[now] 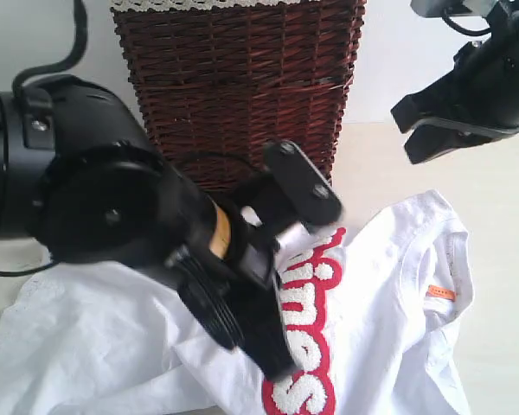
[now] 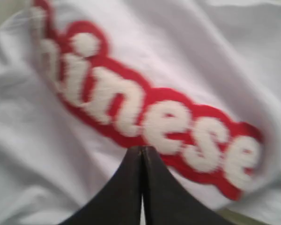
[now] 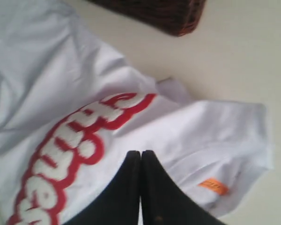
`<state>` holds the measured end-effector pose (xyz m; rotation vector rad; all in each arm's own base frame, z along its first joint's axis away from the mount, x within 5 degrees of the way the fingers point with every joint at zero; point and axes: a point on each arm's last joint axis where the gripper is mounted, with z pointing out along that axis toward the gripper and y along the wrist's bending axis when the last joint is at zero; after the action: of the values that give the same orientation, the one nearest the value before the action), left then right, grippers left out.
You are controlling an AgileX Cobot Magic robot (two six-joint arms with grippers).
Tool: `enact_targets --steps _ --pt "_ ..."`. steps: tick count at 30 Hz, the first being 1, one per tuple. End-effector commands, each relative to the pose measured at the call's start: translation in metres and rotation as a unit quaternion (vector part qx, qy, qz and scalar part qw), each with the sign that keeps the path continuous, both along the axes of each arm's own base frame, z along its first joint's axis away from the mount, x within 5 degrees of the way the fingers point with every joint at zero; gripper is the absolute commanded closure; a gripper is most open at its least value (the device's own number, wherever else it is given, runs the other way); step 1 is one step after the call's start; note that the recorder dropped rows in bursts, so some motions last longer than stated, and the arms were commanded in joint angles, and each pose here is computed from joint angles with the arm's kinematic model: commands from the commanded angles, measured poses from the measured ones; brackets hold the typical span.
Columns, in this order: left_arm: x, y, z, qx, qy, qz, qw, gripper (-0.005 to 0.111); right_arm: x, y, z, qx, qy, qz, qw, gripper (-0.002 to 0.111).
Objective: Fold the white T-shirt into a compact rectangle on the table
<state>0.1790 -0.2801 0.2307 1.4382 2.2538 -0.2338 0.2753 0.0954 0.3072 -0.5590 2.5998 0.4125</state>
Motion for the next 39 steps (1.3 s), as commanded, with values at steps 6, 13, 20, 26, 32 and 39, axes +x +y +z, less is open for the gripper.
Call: enact_targets --steps 6,13,20,26,32,39 --pt "0.082 0.034 -0.008 -0.080 -0.054 0.114 0.989 0.107 -0.076 0.048 -0.015 0.003 0.046 0.141 0.989 0.108" --pt "0.109 0.021 -0.057 -0.055 -0.039 0.105 0.992 0.107 -0.130 0.068 -0.070 -0.062 0.114 0.231 0.964 0.108" --pt "0.138 0.020 -0.069 -0.077 0.049 0.082 0.992 0.107 -0.146 0.068 -0.103 -0.084 0.123 0.220 0.964 0.108" --pt "0.163 0.031 -0.060 -0.218 0.191 0.037 0.956 0.107 -0.127 0.073 -0.092 -0.129 0.060 0.207 0.968 0.108" --pt "0.143 0.041 -0.074 -0.151 0.257 0.005 0.955 0.107 -0.067 0.052 -0.051 -0.220 -0.101 0.041 0.969 0.108" --pt "0.072 0.005 -0.069 -0.091 0.266 -0.097 0.955 0.107 0.000 0.022 -0.057 -0.136 -0.034 -0.035 0.989 0.108"
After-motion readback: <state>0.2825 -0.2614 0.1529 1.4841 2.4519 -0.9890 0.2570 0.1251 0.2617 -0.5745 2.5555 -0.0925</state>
